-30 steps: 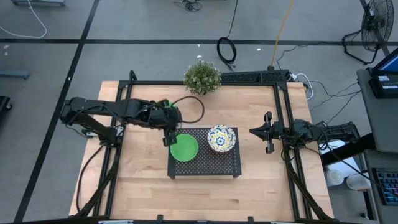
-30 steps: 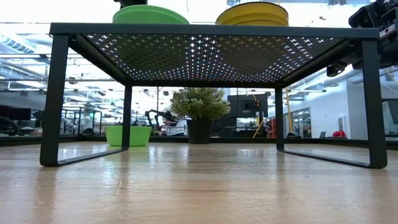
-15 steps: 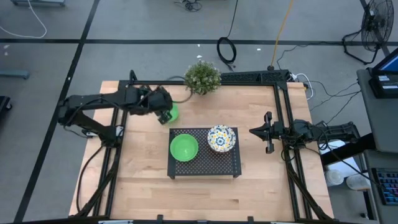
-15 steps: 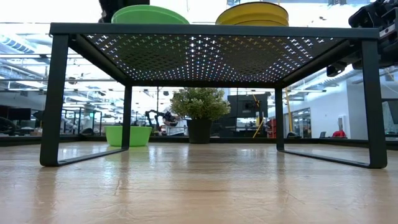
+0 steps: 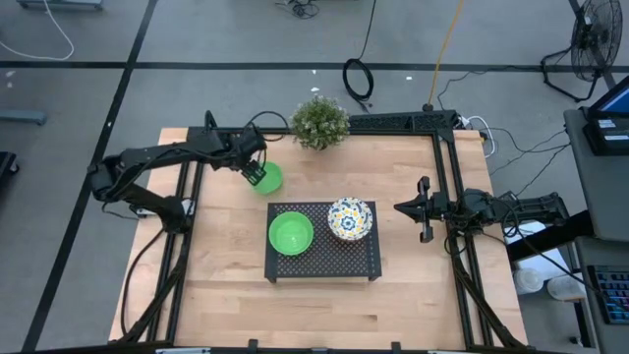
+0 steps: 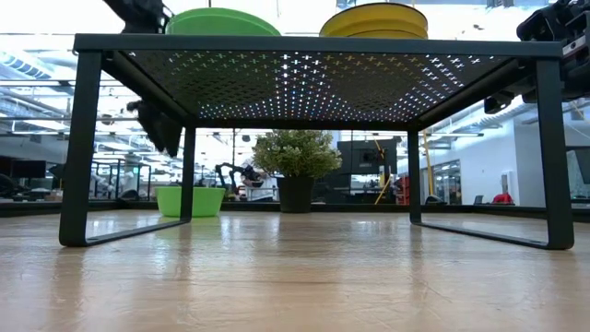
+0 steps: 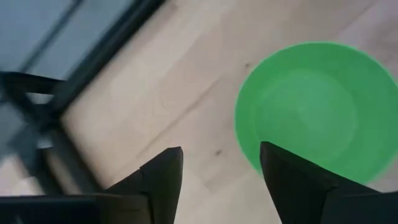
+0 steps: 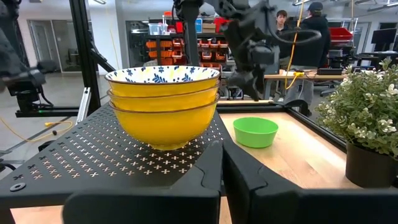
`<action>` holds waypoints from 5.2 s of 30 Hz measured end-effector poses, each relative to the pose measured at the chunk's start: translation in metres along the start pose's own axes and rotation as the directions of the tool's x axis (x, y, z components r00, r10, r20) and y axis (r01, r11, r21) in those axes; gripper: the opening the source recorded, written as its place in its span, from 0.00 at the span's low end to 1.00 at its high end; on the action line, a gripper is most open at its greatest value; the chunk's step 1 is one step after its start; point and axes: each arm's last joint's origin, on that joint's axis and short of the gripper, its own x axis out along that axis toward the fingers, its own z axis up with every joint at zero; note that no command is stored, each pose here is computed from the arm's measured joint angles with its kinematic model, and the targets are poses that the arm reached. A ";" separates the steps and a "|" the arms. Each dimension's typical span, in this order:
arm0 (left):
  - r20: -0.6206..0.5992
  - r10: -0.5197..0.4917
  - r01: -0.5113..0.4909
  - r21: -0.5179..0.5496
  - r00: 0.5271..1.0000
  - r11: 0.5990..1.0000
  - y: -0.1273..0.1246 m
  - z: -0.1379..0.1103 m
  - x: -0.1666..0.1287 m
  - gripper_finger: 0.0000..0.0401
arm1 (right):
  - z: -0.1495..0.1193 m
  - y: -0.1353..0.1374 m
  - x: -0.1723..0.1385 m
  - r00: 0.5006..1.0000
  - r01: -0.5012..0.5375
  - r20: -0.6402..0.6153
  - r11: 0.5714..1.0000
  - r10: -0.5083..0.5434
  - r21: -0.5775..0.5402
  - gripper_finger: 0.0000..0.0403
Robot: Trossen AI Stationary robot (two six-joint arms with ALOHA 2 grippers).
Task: Pick & Place Mini bowls
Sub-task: Stack the green bowl on top of the green bowls on the shelf
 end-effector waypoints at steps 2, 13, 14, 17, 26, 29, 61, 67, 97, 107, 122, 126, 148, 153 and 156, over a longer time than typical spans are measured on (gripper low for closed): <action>0.001 -0.039 0.039 -0.021 0.999 0.999 0.005 -0.002 0.011 0.53 | 0.000 0.000 0.000 1.000 0.000 0.000 1.000 0.000 0.000 0.00; 0.132 -0.052 0.070 -0.139 0.990 0.988 0.031 -0.023 0.039 0.51 | 0.000 0.000 0.000 1.000 0.000 0.000 1.000 0.000 0.000 0.00; 0.153 -0.052 0.075 -0.150 0.987 0.986 0.033 -0.027 0.040 0.50 | 0.000 0.000 0.000 1.000 0.000 0.000 1.000 0.000 0.000 0.00; 0.218 -0.105 0.143 -0.166 0.970 0.976 0.035 -0.040 0.038 0.50 | 0.000 0.000 0.000 1.000 0.000 0.000 1.000 0.000 0.000 0.00; 0.420 -0.207 0.307 -0.188 0.884 0.933 0.034 -0.071 0.042 0.50 | 0.000 0.000 0.000 1.000 0.000 0.000 1.000 0.000 0.000 0.00; 0.463 -0.295 0.399 -0.144 0.836 0.906 0.029 -0.078 0.050 0.50 | 0.000 0.000 0.000 1.000 0.000 0.000 1.000 0.000 0.000 0.00; 0.495 -0.372 0.442 -0.026 0.785 0.897 -0.011 -0.098 0.051 0.50 | 0.000 0.000 0.000 1.000 0.000 0.000 1.000 0.000 0.000 0.00; 0.492 -0.379 0.470 -0.072 0.784 0.879 -0.012 -0.099 0.051 0.50 | 0.000 0.000 0.000 1.000 0.000 0.000 1.000 0.000 0.000 0.00; 0.404 -0.341 0.407 -0.086 0.849 0.910 -0.024 -0.082 0.069 0.50 | 0.000 0.000 0.000 1.000 0.000 0.000 1.000 0.000 0.000 0.00; 0.477 -0.306 0.391 -0.087 0.824 0.916 -0.015 -0.082 0.052 0.50 | 0.000 0.000 0.000 1.000 0.000 -0.001 1.000 0.000 0.000 0.00; 0.343 -0.137 0.231 -0.250 0.929 0.940 -0.006 -0.096 0.063 0.50 | 0.000 0.000 0.000 1.000 0.000 0.000 1.000 0.000 0.000 0.00; 0.338 -0.135 0.235 -0.273 0.931 0.933 -0.006 -0.096 0.064 0.50 | 0.000 0.000 0.000 1.000 0.000 0.000 1.000 0.000 0.000 0.00; 0.284 -0.123 0.208 -0.289 0.951 0.935 -0.004 -0.102 0.066 0.50 | 0.000 0.000 0.000 1.000 0.000 -0.001 1.000 0.000 0.000 0.00; 0.292 -0.128 0.215 -0.289 0.948 0.933 -0.005 -0.101 0.065 0.50 | 0.000 0.000 0.000 1.000 0.000 -0.001 1.000 0.000 0.000 0.00; 0.305 -0.135 0.227 -0.290 0.943 0.930 -0.005 -0.099 0.065 0.50 | 0.000 0.000 0.000 1.000 0.000 0.000 1.000 0.000 0.000 0.00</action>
